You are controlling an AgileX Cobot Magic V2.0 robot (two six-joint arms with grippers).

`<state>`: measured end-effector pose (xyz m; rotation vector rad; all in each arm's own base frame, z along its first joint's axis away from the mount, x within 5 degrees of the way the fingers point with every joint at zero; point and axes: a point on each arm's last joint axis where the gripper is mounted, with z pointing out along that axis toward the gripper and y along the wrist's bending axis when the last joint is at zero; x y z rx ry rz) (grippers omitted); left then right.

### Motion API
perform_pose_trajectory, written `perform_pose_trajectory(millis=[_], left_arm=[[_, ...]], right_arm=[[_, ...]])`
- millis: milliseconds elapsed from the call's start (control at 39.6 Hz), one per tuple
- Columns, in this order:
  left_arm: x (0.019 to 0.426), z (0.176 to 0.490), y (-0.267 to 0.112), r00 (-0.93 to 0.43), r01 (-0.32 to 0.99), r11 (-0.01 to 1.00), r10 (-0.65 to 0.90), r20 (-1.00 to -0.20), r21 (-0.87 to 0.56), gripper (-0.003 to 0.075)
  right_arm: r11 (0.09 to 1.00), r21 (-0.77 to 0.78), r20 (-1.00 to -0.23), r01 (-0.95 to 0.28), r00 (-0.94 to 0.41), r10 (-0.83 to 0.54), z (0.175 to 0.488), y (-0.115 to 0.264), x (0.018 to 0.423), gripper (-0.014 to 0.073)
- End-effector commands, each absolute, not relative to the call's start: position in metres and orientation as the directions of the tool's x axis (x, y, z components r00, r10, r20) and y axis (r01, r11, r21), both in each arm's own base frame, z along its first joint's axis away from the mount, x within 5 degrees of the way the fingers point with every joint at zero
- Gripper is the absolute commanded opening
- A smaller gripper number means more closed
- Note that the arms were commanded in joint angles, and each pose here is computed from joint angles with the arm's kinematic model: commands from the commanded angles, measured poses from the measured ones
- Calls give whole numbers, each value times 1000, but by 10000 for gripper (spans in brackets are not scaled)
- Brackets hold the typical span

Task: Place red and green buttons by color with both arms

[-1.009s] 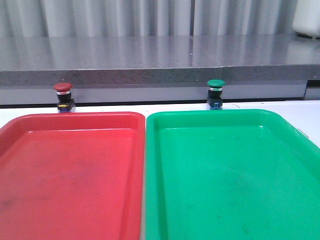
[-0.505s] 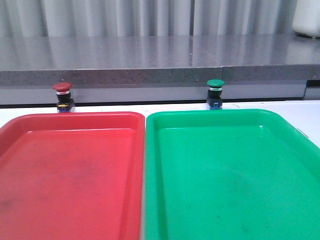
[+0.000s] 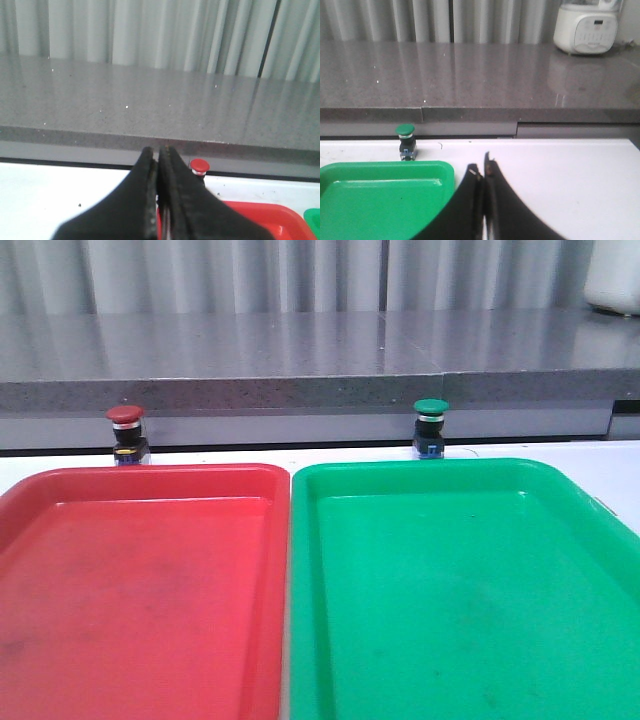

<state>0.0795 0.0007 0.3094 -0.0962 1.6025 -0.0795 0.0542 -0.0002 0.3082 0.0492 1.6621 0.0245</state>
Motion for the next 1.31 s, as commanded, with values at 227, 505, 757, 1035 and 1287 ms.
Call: perform_pose_trajectory(millis=[227,505,757,1035,1287], left_arm=[[96,327,1,-25,-11,994,-107,-994,-107,-13],[96,327,1,-23,-11,994,-107,-994,-107,448],[96,331,1,19,-5,994,-107,-994,-107,650],[102,338,0,84,8,994,-108,-991,-108,650],[168,356,-10,-50,52,993,-104,-993,-106,650]], right_arm=[[998,53,-995,15,-79,54,328,-1,73,-118],[998,53,-995,15,-80,54,328,-1,73,270],[998,53,-995,15,-88,54,327,-1,73,596],[998,53,-995,15,-89,54,327,-1,73,593],[998,53,-995,15,-89,54,327,-1,73,593]])
